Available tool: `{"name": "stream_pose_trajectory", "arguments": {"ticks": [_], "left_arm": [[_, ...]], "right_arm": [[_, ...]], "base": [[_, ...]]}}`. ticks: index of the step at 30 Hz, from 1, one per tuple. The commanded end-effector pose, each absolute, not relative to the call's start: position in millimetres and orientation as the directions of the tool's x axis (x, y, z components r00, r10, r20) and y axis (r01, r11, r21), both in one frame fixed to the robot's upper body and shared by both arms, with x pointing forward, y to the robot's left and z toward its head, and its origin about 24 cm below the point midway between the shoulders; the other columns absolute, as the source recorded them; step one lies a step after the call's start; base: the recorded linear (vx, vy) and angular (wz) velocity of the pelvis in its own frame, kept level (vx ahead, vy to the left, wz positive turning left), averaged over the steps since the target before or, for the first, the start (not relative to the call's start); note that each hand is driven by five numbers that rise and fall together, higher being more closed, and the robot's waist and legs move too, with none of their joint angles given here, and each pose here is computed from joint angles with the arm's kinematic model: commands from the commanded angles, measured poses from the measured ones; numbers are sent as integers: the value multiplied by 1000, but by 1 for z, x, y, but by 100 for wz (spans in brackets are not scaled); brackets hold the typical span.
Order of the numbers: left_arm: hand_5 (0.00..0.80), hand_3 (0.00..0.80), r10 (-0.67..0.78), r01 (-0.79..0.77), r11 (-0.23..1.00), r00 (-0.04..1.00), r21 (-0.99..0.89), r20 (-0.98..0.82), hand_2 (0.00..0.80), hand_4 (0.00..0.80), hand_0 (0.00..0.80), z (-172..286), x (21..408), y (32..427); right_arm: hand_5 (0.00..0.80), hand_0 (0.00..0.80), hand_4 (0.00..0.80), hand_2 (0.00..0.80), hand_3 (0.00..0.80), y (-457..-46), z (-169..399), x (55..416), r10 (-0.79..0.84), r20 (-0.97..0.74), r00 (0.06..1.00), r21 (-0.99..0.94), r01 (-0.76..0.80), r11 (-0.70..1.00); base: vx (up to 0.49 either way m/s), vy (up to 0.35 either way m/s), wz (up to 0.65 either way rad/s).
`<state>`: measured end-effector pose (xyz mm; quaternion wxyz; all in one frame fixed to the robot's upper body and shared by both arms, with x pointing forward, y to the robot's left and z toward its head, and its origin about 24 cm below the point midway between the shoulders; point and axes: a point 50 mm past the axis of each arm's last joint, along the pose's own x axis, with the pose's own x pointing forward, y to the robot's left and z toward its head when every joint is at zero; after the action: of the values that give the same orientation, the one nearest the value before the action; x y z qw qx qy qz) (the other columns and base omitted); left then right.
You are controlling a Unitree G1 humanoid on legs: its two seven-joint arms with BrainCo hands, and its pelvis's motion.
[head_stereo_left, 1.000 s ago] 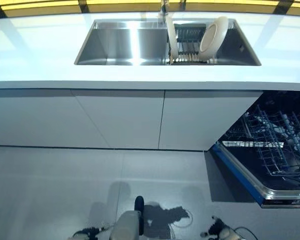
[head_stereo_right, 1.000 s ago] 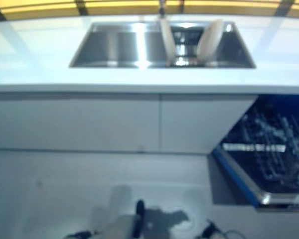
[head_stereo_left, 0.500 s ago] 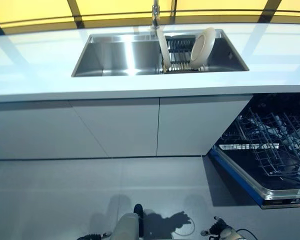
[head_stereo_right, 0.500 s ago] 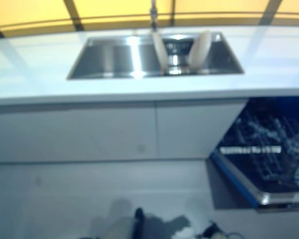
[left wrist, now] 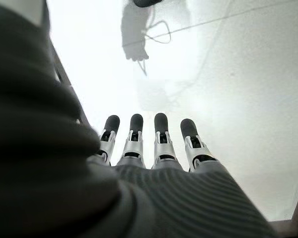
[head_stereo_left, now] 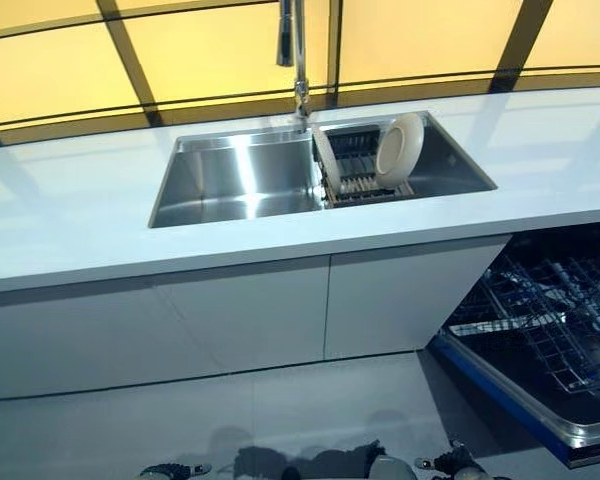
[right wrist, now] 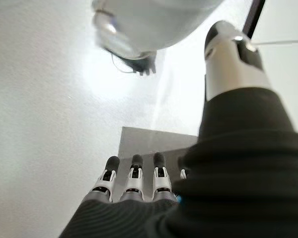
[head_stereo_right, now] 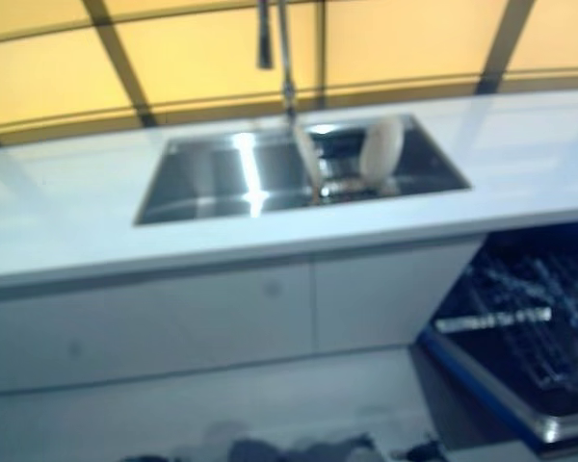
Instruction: Take plates into dishwasher
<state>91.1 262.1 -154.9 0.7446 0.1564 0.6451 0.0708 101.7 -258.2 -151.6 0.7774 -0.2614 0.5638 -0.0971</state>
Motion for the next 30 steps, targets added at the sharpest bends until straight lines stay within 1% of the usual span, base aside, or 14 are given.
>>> {"name": "stream_pose_trajectory", "arguments": {"ticks": [1,4,5,7,11,16,19,24,25,26,27,29,30], "left_arm": [[0,0,309,57,945,182,324,-934,0,0,0,-151,96,272],[0,0,325,4,945,124,328,-937,0,0,0,-155,78,269],[0,0,326,-8,945,107,327,-939,0,0,0,-156,72,269],[0,0,311,26,949,86,314,-947,0,0,0,-158,62,269],[0,0,311,27,950,49,312,-949,0,0,0,-161,49,266],[0,0,314,52,947,47,316,-948,0,0,0,-161,43,267],[0,0,330,72,940,60,333,-942,0,0,0,-160,44,270],[0,0,336,118,931,85,344,-938,0,0,0,-158,50,274],[0,0,336,133,929,92,346,-937,0,0,0,-158,52,274],[0,0,336,154,925,102,348,-937,0,0,0,-156,57,276],[0,0,335,160,924,102,348,-937,0,0,0,-156,59,276],[0,0,336,160,924,94,348,-937,0,0,0,-155,62,278],[0,0,338,157,923,97,350,-936,0,0,0,-154,63,280]], "right_arm": [[0,0,0,0,0,-277,-141,116,-491,-788,372,-569,-131,812],[0,0,0,0,0,-272,-143,117,-502,-790,353,-581,-169,796],[0,0,0,0,0,-270,-144,117,-500,-794,346,-574,-157,803],[0,0,0,0,0,-269,-143,121,-488,-792,368,-573,-169,802],[0,0,0,0,0,-268,-143,122,-490,-795,358,-570,-163,805],[0,0,0,0,0,-266,-145,119,-483,-806,342,-554,-151,819],[0,0,0,0,0,-263,-147,116,-475,-818,325,-542,-157,825],[0,0,0,0,0,-261,-148,117,-441,-837,325,-504,-141,852],[0,0,0,0,0,-260,-148,119,-416,-847,329,-484,-157,861],[0,0,0,0,0,-258,-147,124,-368,-864,344,-454,-216,864],[0,0,0,0,0,-257,-146,126,-352,-867,353,-448,-241,861],[0,0,0,0,0,-257,-145,131,-290,-890,352,-410,-340,846],[0,0,0,0,0,-260,-144,132,-285,-891,354,-409,-353,841]], "base": [[229,-196,62],[233,-207,53],[203,-155,35],[220,-127,34],[124,-59,15],[85,-6,-2],[89,-4,-1],[100,-24,-1],[129,-61,3],[136,-76,3],[198,-102,1],[169,-158,-3],[29,-247,8]]}}
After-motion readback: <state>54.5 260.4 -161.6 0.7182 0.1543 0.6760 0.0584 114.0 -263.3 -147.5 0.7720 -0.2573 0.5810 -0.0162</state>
